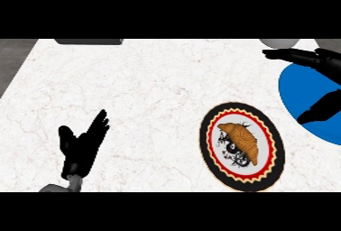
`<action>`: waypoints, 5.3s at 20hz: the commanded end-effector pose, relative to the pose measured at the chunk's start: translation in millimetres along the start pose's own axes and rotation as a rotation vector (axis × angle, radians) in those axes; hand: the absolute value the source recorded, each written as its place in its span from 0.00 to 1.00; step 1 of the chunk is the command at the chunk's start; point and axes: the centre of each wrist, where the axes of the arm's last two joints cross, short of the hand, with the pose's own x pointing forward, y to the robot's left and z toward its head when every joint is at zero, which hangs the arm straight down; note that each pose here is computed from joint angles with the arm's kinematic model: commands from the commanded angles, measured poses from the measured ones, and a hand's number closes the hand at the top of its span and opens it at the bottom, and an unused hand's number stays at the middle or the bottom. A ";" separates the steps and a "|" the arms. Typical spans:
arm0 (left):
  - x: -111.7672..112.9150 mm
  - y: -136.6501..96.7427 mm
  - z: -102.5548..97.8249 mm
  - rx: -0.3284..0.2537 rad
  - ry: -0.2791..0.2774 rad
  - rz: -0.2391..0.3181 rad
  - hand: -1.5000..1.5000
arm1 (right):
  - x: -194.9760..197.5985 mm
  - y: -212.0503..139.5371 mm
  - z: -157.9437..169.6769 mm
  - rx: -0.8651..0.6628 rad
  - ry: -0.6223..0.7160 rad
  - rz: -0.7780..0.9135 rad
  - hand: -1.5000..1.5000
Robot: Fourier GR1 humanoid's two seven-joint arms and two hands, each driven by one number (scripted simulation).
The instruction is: Pick the croissant from the plate and place it in the plate
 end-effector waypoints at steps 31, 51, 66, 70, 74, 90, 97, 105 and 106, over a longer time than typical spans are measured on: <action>-17.8 -2.1 9.3 0.010 0.021 -0.001 0.50 | 63.5 165.5 -10.1 0.271 0.238 0.311 0.00; -9.8 0.6 8.1 -0.002 0.013 0.004 0.50 | 12.1 187.4 -41.4 0.406 0.236 0.477 1.00; -12.4 21.8 4.1 0.072 0.034 0.015 0.50 | 28.8 233.5 -14.7 -0.007 0.624 0.233 1.00; -8.7 16.2 6.8 0.056 0.030 0.008 0.50 | 77.3 239.0 -28.6 -0.369 0.633 0.102 1.00; -13.6 12.0 7.6 0.046 0.026 0.028 0.50 | 114.3 205.2 -17.1 -0.653 0.598 0.154 1.00; -15.8 0.7 3.6 -0.003 0.022 0.003 0.50 | 72.4 161.9 61.1 -1.185 0.746 -0.113 1.00; -1.5 -5.1 -5.5 -0.006 0.033 -0.011 0.50 | -10.7 121.2 101.0 -1.317 0.839 0.027 1.00; -17.0 2.2 8.1 -0.010 0.015 -0.013 0.50 | -88.1 91.0 115.0 -1.338 0.841 0.034 1.00; -24.4 9.1 -5.4 -0.013 0.020 -0.023 0.50 | -88.2 68.2 140.2 -1.336 0.843 0.036 1.00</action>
